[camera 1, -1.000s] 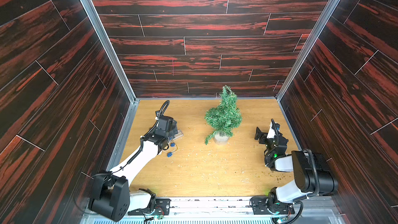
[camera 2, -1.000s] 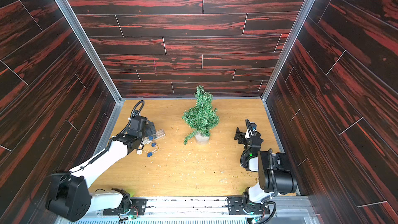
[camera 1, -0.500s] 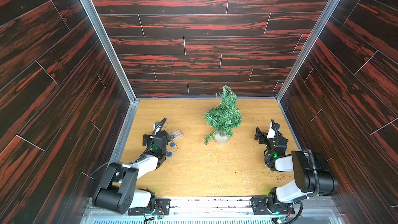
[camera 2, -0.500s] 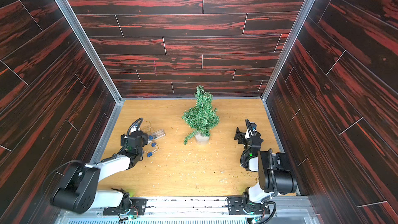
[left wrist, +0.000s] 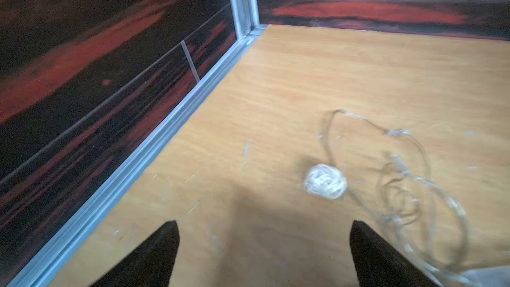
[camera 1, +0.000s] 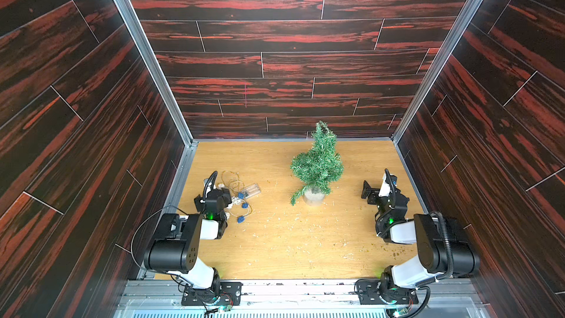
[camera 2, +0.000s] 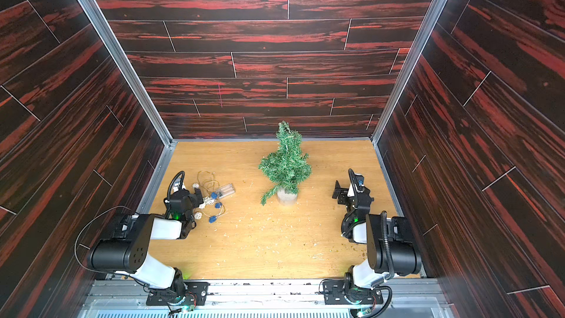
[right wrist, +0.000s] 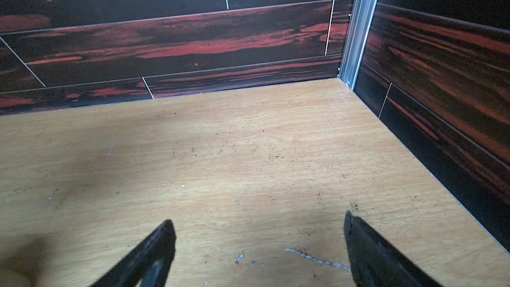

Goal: Remove string lights from the small christmas tree
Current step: Reset both arms

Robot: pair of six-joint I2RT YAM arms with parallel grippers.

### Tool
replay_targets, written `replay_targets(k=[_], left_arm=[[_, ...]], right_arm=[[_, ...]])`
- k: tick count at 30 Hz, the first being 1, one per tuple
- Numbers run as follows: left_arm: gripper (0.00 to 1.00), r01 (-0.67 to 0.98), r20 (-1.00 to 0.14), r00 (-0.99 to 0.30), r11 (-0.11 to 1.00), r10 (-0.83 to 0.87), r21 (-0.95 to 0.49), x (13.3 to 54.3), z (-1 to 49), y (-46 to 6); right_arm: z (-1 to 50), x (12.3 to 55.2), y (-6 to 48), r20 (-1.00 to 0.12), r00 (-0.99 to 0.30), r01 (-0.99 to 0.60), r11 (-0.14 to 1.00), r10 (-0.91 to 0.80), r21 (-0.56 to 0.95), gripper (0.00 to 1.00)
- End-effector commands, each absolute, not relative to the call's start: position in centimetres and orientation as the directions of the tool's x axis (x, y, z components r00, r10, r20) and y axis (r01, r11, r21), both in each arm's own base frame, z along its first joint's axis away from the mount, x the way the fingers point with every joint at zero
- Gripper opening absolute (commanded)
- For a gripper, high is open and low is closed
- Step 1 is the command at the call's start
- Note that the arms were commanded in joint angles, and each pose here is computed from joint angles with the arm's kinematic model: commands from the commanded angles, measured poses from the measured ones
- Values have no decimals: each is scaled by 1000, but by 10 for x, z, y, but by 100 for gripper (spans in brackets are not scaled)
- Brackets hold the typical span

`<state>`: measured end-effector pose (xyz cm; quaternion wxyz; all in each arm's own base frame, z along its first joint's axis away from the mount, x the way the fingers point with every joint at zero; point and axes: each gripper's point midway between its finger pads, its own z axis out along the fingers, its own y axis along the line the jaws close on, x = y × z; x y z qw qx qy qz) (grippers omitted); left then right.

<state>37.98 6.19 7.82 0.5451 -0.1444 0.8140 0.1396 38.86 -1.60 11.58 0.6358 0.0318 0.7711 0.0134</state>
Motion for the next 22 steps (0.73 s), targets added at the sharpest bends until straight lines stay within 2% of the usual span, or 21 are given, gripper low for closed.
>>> replay_targets(k=[1, 4, 22], left_arm=[[100, -369, -949, -299, 929, -97, 21, 389, 98, 58], [100, -361, -939, -331, 932, -97, 31, 389, 96, 57], [100, -365, -941, -325, 930, -96, 31, 389, 96, 58]], right_arm=[[116, 391, -17, -981, -184, 30, 998, 64, 60, 99], [117, 391, -17, -981, -183, 31, 998, 64, 60, 99], [116, 391, -16, -981, -186, 27, 998, 63, 59, 99]])
